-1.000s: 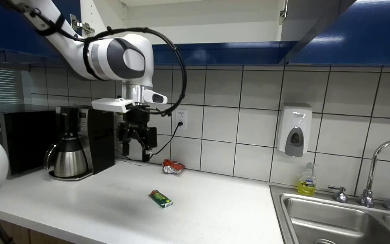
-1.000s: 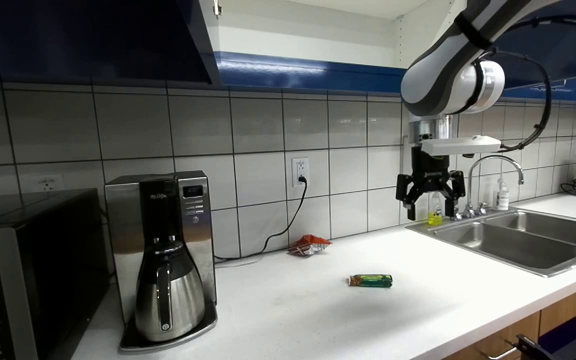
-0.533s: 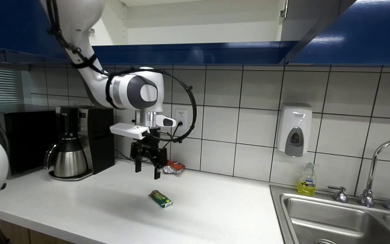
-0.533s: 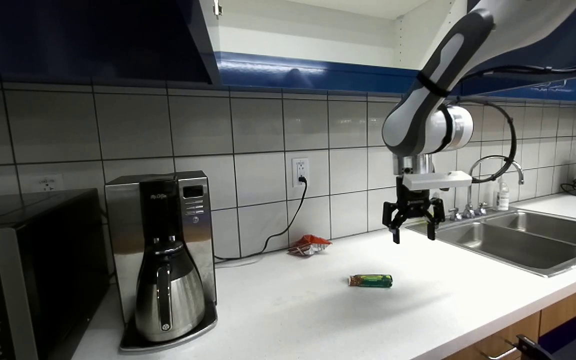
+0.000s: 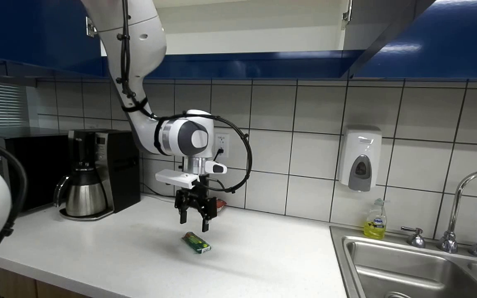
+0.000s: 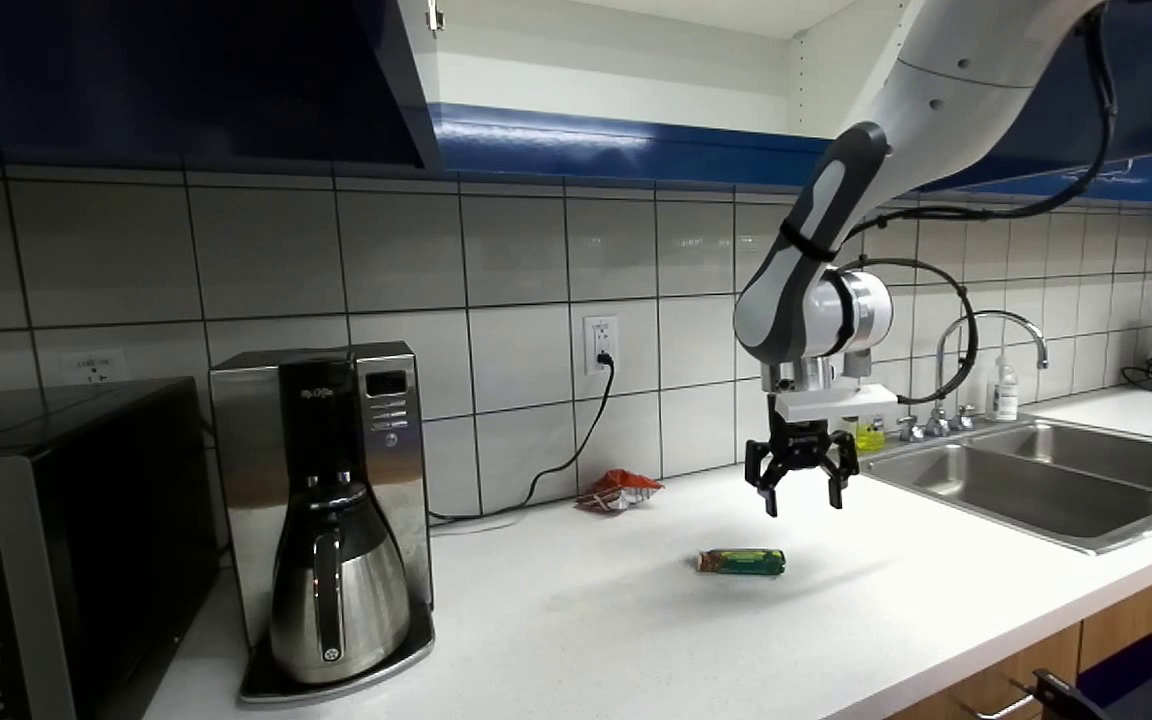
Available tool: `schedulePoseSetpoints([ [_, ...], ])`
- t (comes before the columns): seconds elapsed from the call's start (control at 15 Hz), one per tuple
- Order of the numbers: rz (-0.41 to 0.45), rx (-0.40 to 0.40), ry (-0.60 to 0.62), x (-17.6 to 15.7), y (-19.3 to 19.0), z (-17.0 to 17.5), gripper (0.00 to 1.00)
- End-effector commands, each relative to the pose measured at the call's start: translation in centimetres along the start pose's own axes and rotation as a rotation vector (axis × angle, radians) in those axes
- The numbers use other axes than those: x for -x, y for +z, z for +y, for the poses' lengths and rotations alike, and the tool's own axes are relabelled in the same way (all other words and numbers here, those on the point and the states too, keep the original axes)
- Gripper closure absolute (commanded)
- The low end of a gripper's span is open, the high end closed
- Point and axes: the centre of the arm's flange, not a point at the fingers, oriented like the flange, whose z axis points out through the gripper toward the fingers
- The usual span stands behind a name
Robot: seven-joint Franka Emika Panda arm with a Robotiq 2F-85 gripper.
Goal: Put the green packet inside the open upper drawer.
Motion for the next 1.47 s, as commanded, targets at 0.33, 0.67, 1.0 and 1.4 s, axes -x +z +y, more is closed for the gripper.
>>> schedulePoseSetpoints([
  [0.33, -0.013, 0.038, -0.014, -4.8, 3.4, -2.7, 0.00],
  [0.67, -0.030, 0.023, -0.037, -4.5, 4.3, -3.3, 0.00],
  [1.0, -0.033, 0.027, -0.040, -5.0, 4.9, -3.6, 0.00],
  [1.4, -0.028, 0.029, -0.074, -4.8, 4.6, -3.7, 0.00],
])
